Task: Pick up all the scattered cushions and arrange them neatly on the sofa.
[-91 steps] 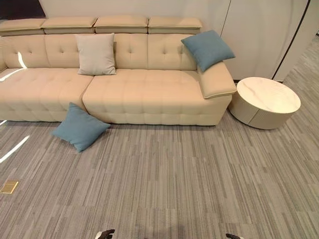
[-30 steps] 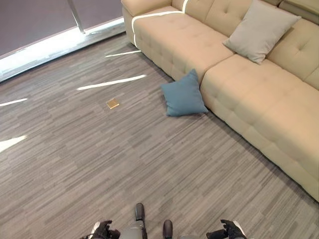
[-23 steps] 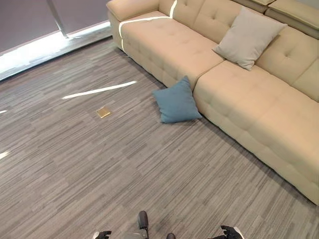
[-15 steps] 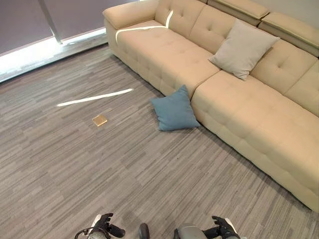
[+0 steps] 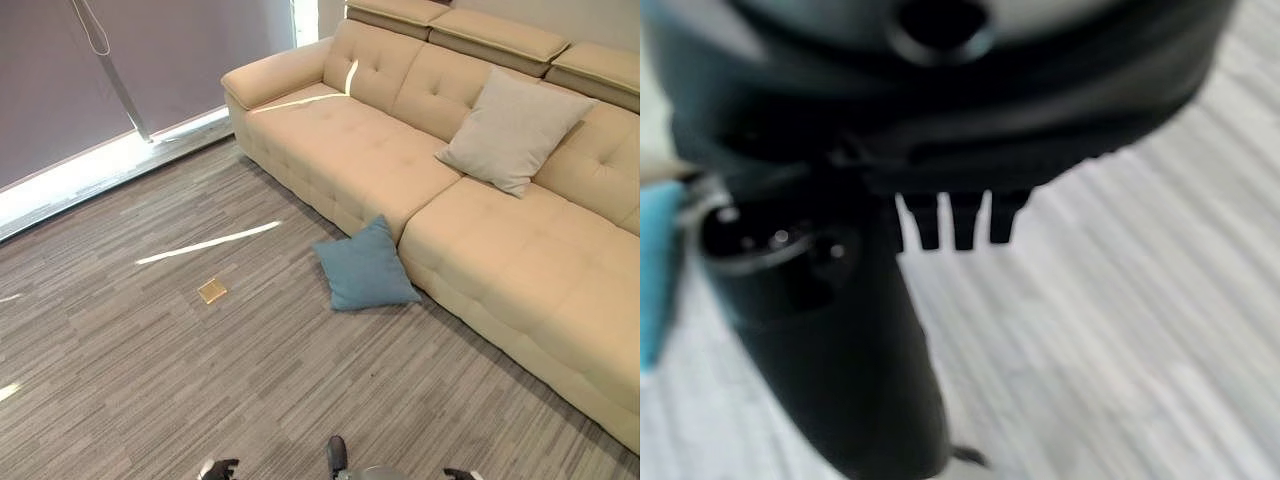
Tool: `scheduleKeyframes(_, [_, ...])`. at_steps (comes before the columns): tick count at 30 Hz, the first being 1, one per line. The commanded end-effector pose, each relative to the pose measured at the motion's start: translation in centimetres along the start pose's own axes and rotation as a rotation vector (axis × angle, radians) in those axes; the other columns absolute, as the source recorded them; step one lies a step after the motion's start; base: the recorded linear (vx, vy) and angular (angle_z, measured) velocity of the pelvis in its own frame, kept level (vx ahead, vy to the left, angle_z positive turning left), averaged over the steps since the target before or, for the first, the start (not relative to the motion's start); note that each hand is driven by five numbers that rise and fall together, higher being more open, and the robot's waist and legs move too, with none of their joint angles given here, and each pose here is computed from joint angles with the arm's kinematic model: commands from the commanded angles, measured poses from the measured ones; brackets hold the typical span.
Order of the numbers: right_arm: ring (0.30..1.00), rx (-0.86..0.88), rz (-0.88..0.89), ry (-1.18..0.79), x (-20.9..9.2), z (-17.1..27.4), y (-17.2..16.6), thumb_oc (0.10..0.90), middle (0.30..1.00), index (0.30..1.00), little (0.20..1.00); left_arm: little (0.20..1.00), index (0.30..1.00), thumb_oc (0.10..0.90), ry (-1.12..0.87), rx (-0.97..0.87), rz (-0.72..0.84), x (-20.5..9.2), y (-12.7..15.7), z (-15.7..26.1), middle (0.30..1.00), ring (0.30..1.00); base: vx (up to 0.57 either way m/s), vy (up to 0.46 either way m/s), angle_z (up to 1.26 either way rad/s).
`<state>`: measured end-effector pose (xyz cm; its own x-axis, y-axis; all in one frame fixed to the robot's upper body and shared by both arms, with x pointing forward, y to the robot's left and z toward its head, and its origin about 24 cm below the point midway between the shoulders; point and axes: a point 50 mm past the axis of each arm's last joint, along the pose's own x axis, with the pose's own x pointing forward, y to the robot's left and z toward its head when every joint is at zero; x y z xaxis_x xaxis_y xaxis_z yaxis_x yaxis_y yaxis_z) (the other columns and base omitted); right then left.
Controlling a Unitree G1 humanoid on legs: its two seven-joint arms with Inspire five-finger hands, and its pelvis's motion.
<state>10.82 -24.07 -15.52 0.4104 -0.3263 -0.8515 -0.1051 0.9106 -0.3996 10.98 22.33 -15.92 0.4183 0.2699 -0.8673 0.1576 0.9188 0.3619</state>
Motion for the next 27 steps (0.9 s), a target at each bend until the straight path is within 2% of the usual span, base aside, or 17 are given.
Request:
scheduleKeyframes(1, [0.900,0.013,-0.054,0.012,0.1,-0.6,-1.6,0.800,0.900,0.900,0.900,0.900,0.900,0.800,-0.013,0.041,-0.008,0.0,-0.1,0.3,0.900,0.900,0.23,-0.014,-0.25])
scheduleKeyframes(9, [0.900,0.003,-0.069,0.039,-0.1,-1.5,-1.8,0.800,0.900,0.900,0.900,0.900,0.900,0.800,-0.008,0.055,-0.018,-0.1,-0.5,0.0,0.900,0.900,0.24,0.045,-0.14])
scheduleKeyframes(16, [0.900,-0.011,-0.042,0.040,-0.1,-1.5,-1.1,0.800,0.900,0.900,0.900,0.900,0.900,0.800,0.042,0.080,-0.030,-0.3,-0.6,-1.5,0.900,0.900,0.27,0.151,-0.59])
scheduleKeyframes(22, [0.900,-0.037,-0.008,-0.037,0.1,0.8,-0.4,0.800,0.900,0.900,0.900,0.900,0.900,0.800,-0.035,0.101,0.005,0.2,0.7,1.0,0.900,0.900,0.13,0.125,-0.16])
scheduleKeyframes(27, [0.900,-0.058,-0.009,-0.033,0.1,0.7,-0.3,0.800,0.900,0.900,0.900,0.900,0.900,0.800,-0.035,0.089,0.019,0.3,1.3,1.0,0.900,0.900,0.23,0.087,0.02])
